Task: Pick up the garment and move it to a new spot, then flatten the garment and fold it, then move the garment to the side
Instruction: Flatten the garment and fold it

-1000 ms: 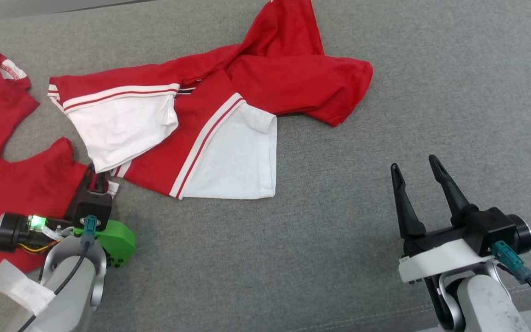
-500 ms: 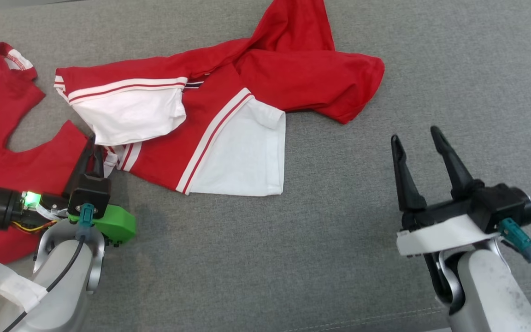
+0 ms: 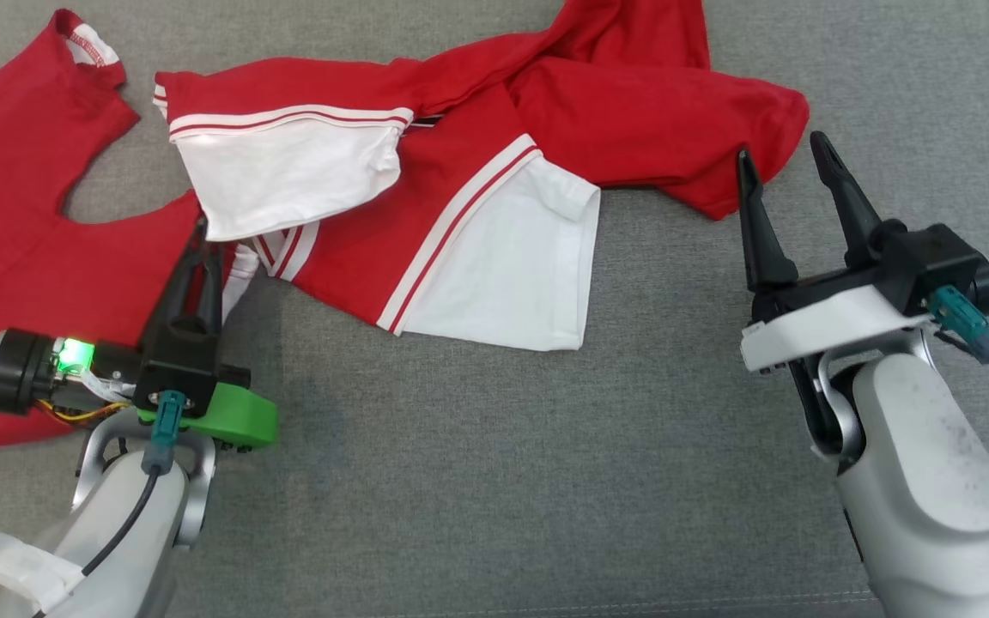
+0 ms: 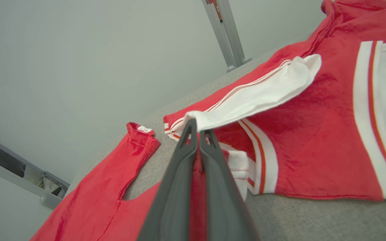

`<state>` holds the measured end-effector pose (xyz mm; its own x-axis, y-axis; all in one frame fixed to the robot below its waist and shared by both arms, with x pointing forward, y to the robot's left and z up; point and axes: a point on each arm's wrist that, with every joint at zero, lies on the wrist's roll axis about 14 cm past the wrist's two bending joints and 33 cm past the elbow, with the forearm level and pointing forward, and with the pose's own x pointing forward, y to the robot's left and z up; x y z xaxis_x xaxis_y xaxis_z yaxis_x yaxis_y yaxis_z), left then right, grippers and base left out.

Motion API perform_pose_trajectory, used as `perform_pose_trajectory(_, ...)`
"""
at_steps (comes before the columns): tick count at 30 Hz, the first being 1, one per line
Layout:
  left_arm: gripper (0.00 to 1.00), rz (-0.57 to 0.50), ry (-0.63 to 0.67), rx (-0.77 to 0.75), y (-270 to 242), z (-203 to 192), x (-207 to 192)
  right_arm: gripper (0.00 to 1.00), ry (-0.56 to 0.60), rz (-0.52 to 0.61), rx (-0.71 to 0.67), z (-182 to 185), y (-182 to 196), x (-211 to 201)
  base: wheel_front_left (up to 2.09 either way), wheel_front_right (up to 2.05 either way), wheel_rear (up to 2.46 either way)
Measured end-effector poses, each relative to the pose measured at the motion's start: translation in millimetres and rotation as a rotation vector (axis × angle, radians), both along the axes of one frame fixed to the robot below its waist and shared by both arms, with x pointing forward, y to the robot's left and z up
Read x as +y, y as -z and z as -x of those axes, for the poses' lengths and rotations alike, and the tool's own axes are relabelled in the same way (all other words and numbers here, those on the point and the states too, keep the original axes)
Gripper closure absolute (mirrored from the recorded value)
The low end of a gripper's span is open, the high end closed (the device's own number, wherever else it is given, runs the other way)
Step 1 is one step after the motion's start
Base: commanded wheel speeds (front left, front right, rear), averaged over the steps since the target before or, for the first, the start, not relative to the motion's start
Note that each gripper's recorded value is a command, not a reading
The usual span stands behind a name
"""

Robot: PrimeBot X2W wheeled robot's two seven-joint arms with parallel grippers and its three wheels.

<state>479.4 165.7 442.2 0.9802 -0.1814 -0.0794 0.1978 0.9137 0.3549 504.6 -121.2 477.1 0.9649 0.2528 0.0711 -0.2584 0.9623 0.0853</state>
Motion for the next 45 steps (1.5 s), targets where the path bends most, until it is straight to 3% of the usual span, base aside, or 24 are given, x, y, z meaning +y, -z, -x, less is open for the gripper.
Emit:
perform_pose_trajectory(3,1.00,0.000,0.031,0.104,22,11,-5,0.00,-0.028,0.031,0.019,-23,8,5,0.00,0.00,0.00)
perform_pose_trajectory(7,1.00,-0.027,0.100,0.231,51,25,-13,0.00,-0.052,0.025,-0.040,-52,-8,16,0.00,0.00,0.00)
perform_pose_trajectory(8,0.79,-0.031,0.104,0.234,53,25,-14,0.00,-0.056,0.012,-0.043,-57,-9,18,0.00,0.00,0.00)
perform_pose_trajectory(9,0.11,-0.045,0.109,0.233,55,24,-15,0.00,-0.058,0.006,-0.040,-59,-6,20,0.00,0.00,0.00)
perform_pose_trajectory(10,0.00,-0.050,0.110,0.232,57,24,-15,0.00,-0.061,0.005,-0.034,-61,-3,21,0.00,0.00,0.00)
perform_pose_trajectory(17,0.00,-0.127,0.118,0.204,64,17,-14,0.00,-0.087,-0.028,0.031,-60,25,34,0.00,0.00,0.00)
perform_pose_trajectory(26,0.00,-0.201,0.148,0.161,67,1,-19,0.00,-0.050,-0.035,0.066,-51,35,18,0.00,0.00,0.00)
perform_pose_trajectory(27,0.08,-0.204,0.152,0.158,67,0,-20,0.00,-0.047,-0.034,0.070,-49,37,17,0.00,0.00,0.00)
perform_pose_trajectory(28,0.57,-0.206,0.159,0.154,66,0,-22,0.00,-0.044,-0.032,0.074,-48,38,15,0.00,0.00,0.00)
perform_pose_trajectory(30,0.67,-0.212,0.170,0.151,66,-1,-25,0.00,-0.039,-0.029,0.076,-47,37,13,0.00,0.00,0.00)
perform_pose_trajectory(32,0.73,-0.217,0.172,0.147,63,-1,-25,0.00,-0.035,-0.030,0.074,-46,36,12,0.00,0.00,0.00)
perform_pose_trajectory(35,0.47,-0.230,0.172,0.155,61,2,-22,0.00,-0.024,-0.032,0.076,-43,34,9,0.00,0.00,0.00)
perform_pose_trajectory(36,0.34,-0.235,0.171,0.155,59,4,-21,0.00,-0.020,-0.032,0.077,-42,34,8,0.00,0.00,0.00)
perform_pose_trajectory(37,0.34,-0.240,0.172,0.155,57,5,-20,0.00,-0.017,-0.033,0.078,-41,34,7,0.00,0.00,0.00)
perform_pose_trajectory(39,0.61,-0.254,0.174,0.153,53,6,-17,0.00,-0.013,-0.036,0.076,-40,32,6,0.00,0.00,0.00)
perform_pose_trajectory(40,0.84,-0.262,0.178,0.153,51,6,-16,0.00,-0.011,-0.039,0.076,-39,32,5,0.00,0.00,0.00)
perform_pose_trajectory(41,1.00,-0.264,0.181,0.152,49,6,-16,0.00,-0.009,-0.042,0.078,-39,32,5,0.00,0.00,0.00)
perform_pose_trajectory(45,1.00,-0.255,0.220,0.135,41,6,-27,0.00,-0.009,-0.044,0.087,-35,35,5,0.00,0.00,0.00)
